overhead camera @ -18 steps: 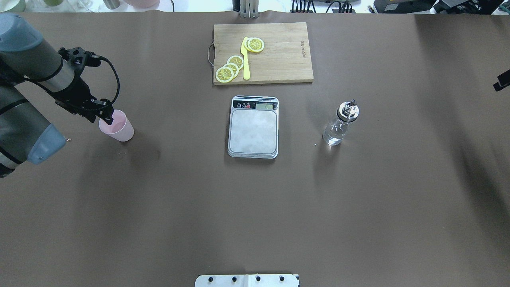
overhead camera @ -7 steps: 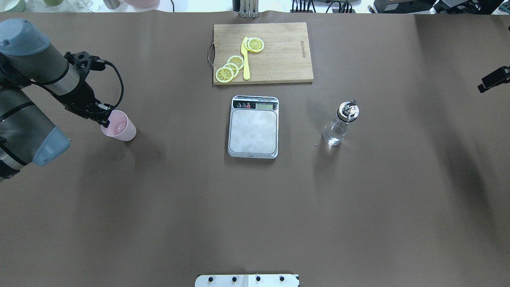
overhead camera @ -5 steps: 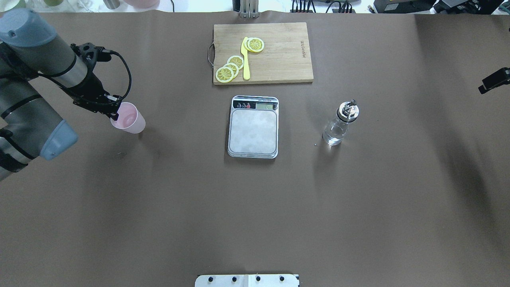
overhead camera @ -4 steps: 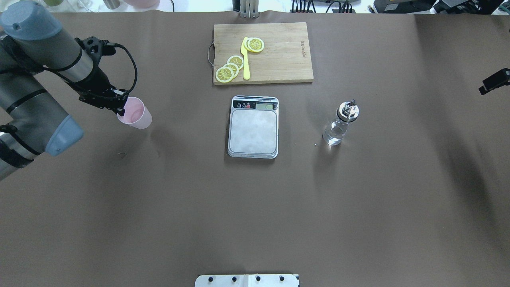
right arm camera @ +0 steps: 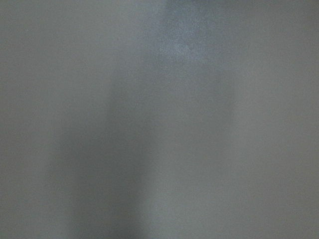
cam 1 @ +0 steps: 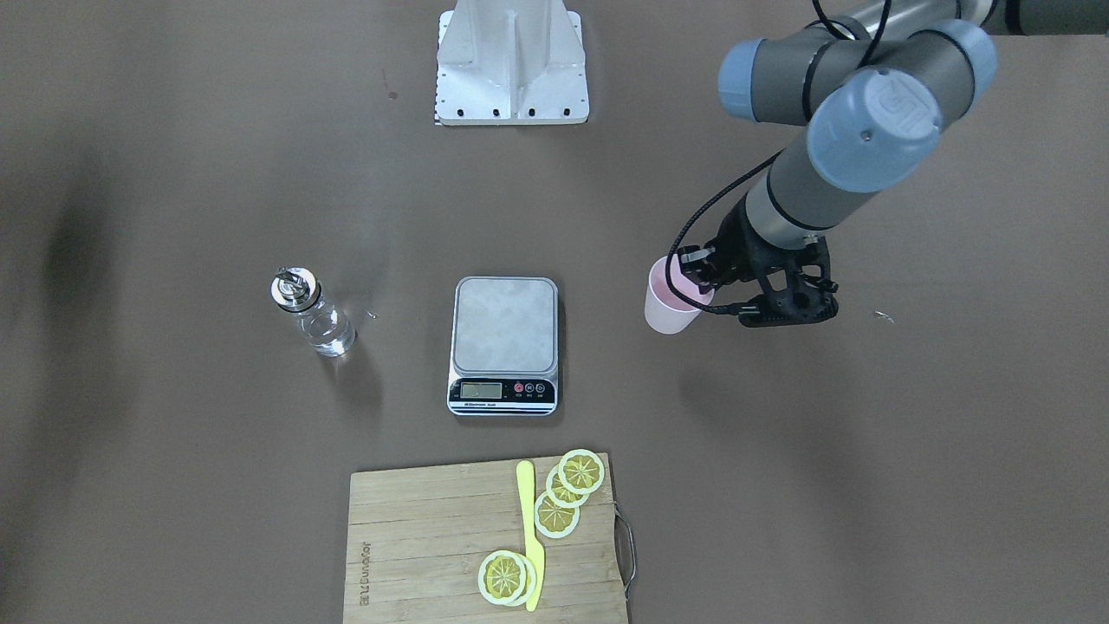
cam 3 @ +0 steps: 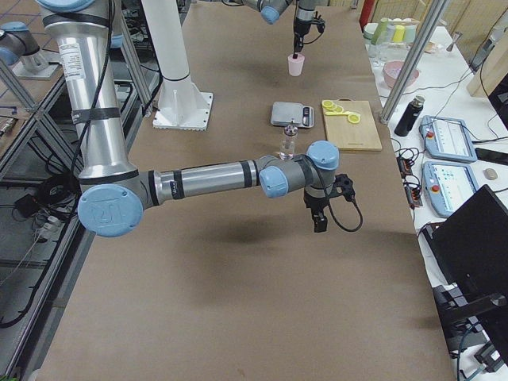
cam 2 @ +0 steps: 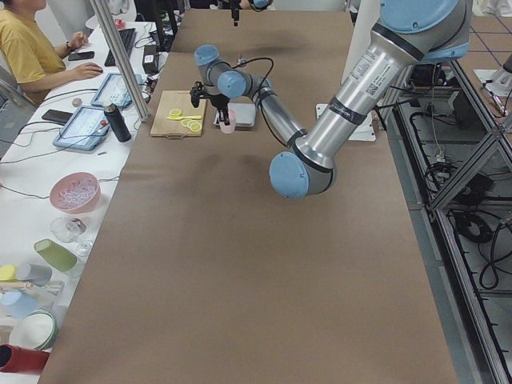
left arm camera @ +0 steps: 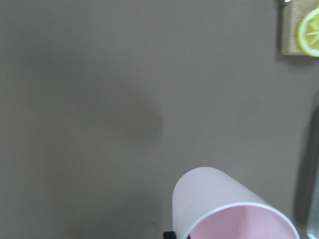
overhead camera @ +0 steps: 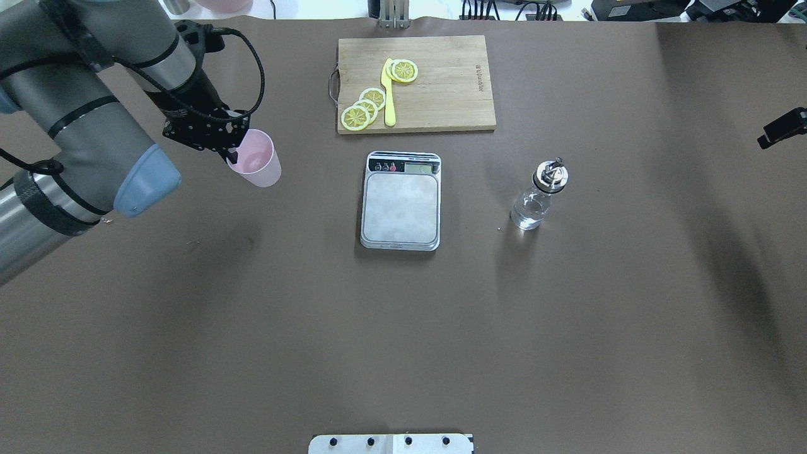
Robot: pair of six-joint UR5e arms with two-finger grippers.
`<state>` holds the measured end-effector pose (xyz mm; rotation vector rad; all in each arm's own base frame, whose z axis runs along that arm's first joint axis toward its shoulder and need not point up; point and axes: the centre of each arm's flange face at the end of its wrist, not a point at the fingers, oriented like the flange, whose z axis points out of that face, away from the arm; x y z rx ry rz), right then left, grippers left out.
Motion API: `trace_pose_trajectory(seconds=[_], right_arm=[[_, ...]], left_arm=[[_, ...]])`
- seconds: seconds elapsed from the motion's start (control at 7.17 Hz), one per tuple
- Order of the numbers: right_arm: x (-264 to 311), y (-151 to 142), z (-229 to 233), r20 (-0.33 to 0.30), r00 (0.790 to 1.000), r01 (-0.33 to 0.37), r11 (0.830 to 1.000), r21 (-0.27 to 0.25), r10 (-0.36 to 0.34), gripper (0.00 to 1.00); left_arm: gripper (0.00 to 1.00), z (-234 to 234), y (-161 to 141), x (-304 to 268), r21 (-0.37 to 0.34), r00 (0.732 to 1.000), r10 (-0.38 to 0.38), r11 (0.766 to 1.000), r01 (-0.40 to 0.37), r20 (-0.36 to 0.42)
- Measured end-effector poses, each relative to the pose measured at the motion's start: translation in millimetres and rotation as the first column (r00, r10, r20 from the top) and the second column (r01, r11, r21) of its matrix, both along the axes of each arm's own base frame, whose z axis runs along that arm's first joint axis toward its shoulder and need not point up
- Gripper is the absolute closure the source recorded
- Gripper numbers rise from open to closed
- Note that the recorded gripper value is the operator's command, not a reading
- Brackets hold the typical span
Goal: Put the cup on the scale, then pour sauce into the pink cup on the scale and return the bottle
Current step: 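Carry the pink cup with the left gripper onto the scale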
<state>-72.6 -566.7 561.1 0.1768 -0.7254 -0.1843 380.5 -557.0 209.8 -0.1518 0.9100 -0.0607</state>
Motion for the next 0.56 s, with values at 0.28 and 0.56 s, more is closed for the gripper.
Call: trace_pose_trajectory(seconds=[0.28, 0.56], right_arm=[[-0.5, 0.8, 1.9, 0.000, 1.000, 0.002, 1.000, -0.005, -0.002, 0.00], [-0.7, 1.6, 2.4, 0.002, 1.000, 0.003, 1.000, -0.006, -0.003, 0.00]], left_arm=[[1.00, -51.0, 9.7, 43.7, -0.078, 0.999, -0.031, 0.996, 0.030, -0.010], [1.00, -85.3, 15.2, 83.5, -0.127, 0.998, -0.066, 0.990, 0.066, 0.009]])
